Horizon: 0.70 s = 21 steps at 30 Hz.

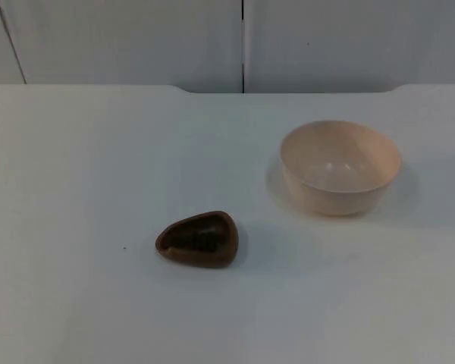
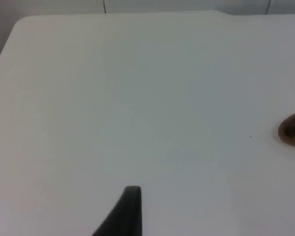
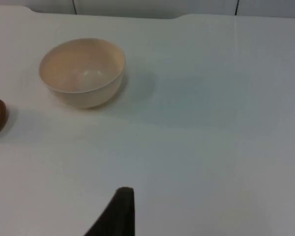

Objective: Pick up the bowl with the left hand and pour the coffee beans from the cup into the bowl with the right hand.

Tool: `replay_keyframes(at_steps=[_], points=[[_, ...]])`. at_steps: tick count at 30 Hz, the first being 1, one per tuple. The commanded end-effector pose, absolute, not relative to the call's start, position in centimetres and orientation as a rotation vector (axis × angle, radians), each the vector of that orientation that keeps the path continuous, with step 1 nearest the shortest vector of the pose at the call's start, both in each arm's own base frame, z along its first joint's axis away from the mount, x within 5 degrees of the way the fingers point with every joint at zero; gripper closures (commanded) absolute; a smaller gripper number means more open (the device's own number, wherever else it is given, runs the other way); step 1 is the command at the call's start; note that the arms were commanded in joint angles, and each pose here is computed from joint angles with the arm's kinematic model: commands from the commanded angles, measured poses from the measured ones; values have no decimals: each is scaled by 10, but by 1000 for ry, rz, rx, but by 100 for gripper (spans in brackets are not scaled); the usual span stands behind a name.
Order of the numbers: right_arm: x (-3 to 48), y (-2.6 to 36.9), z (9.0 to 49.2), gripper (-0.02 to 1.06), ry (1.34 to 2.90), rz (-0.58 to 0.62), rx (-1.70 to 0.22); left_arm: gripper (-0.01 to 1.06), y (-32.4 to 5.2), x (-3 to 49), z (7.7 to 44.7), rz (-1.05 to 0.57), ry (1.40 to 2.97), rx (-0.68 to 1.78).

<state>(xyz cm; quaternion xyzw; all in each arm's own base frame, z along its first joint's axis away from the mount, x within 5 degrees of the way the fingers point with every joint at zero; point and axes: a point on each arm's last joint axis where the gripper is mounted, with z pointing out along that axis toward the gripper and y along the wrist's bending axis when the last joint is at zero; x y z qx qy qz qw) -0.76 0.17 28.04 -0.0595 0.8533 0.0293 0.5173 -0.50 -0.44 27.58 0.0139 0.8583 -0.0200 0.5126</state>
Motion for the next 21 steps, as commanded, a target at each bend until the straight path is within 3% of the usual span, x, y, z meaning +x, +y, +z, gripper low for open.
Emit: replay_keyframes(at_steps=[1, 21], points=[[-8, 2, 280, -1, 2042, 64, -130, 0, -5, -6, 279, -69, 2034, 42], [-8, 2, 280, -1, 2042, 64, -130, 0, -10, 4, 342, -134, 1980, 44]])
